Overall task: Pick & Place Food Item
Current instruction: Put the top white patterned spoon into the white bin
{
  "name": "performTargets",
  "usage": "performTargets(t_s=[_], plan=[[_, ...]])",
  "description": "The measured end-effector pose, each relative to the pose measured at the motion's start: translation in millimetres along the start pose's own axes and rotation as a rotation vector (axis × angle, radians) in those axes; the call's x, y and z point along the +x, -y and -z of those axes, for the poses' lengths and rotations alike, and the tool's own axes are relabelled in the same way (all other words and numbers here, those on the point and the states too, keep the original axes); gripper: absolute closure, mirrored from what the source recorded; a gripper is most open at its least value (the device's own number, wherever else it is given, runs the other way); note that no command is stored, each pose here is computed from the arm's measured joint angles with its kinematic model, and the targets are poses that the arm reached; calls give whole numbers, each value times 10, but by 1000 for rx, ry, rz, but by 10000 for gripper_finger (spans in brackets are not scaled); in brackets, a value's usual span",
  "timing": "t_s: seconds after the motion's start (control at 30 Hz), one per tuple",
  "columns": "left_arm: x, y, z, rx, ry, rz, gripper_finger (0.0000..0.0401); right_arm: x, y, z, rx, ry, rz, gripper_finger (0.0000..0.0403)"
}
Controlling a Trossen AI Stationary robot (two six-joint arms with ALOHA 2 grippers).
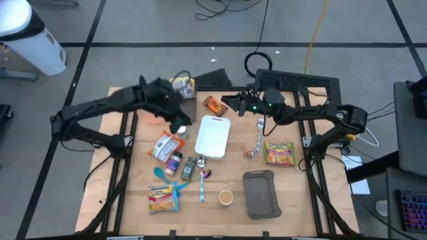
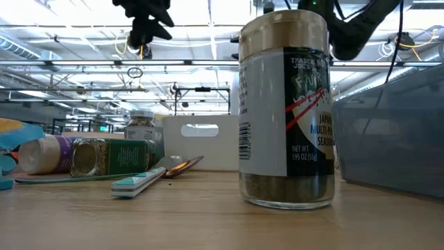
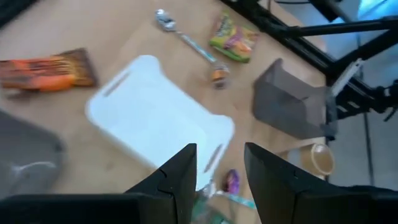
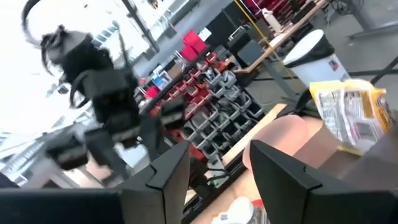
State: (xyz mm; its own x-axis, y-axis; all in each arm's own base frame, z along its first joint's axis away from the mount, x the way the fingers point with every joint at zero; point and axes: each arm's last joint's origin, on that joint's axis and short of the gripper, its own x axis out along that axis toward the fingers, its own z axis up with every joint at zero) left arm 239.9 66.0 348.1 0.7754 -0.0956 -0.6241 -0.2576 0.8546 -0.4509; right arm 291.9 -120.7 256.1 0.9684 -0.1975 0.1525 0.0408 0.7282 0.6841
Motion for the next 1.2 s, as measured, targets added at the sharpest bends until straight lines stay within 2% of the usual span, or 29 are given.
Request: performTargets(t_s=[0.27,0.53,0.7,0.87,1.07,1.2], plan=[[450,314,94,52,120,168,260,-24,-61,-42,63,44,-69,243],[666,499,-95,99,339,321,260,-83,-132,-211,48,55,-281,243],[596,598,-272,61,539,459,260,-151,-219,-300,114,-18,-417,243],[455,692,-391,68,726,581,260,-233,-360,-381,44,-33,-498,243],[281,754,-493,16,958,600,260,-347,-524,-485,-92,-5,-541,243],[108,738,-568,58,970,535,261,-455,-622,-540,-171,-34,-472,243]])
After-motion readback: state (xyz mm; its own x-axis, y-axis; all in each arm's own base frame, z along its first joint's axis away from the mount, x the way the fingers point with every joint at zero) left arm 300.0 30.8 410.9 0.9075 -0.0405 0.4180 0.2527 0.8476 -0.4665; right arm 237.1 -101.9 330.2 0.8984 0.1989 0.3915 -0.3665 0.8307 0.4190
